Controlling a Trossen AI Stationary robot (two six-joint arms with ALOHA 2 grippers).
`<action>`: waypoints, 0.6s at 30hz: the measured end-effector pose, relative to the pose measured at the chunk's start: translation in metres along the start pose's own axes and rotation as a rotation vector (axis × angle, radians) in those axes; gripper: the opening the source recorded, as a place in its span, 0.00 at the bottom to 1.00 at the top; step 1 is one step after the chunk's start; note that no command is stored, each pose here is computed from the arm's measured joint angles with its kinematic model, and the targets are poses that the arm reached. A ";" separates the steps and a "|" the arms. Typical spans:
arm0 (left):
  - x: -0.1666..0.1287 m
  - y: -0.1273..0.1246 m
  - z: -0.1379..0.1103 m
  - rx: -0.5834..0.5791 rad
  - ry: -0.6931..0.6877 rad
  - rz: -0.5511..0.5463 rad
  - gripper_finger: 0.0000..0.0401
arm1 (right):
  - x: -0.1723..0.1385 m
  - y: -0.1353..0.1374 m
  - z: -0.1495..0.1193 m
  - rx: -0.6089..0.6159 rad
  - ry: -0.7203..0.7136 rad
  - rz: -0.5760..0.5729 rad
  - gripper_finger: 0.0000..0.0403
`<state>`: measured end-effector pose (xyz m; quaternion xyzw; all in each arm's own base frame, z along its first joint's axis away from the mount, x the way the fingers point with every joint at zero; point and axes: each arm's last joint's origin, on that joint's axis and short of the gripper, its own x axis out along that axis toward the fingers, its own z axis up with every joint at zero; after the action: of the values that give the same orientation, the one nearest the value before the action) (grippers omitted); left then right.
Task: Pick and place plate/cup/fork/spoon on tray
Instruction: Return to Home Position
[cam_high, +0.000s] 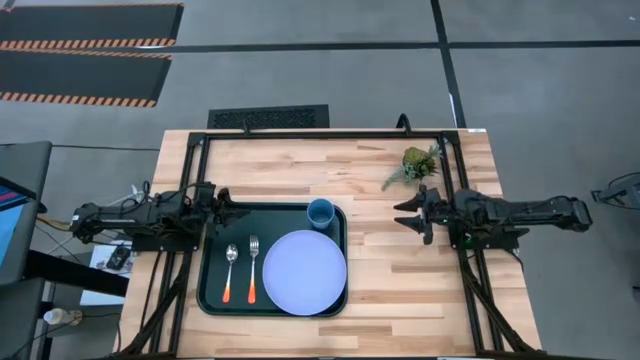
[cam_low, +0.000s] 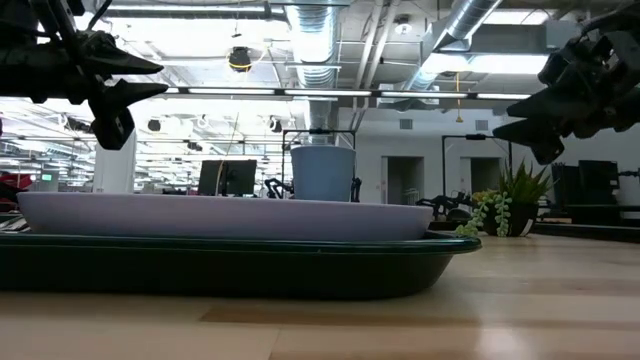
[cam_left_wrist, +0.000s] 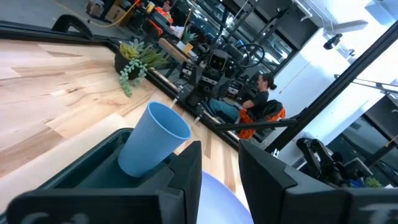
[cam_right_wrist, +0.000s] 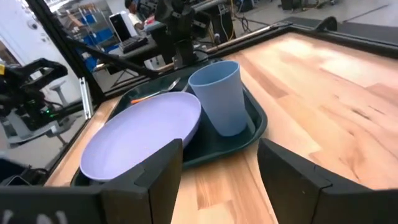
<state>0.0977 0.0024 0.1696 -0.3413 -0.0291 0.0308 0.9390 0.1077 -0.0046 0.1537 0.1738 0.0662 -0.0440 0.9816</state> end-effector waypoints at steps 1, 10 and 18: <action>0.000 0.000 0.000 0.000 0.000 0.000 0.23 | 0.000 0.000 0.000 0.000 0.002 0.002 0.58; 0.000 0.000 0.000 0.000 0.001 0.000 0.23 | 0.000 0.000 -0.001 0.000 0.007 0.002 0.58; 0.000 0.000 0.000 0.000 0.001 0.000 0.23 | 0.000 0.000 -0.001 -0.001 0.006 0.002 0.58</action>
<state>0.0977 0.0024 0.1694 -0.3413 -0.0288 0.0309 0.9390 0.1077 -0.0045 0.1531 0.1736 0.0688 -0.0427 0.9815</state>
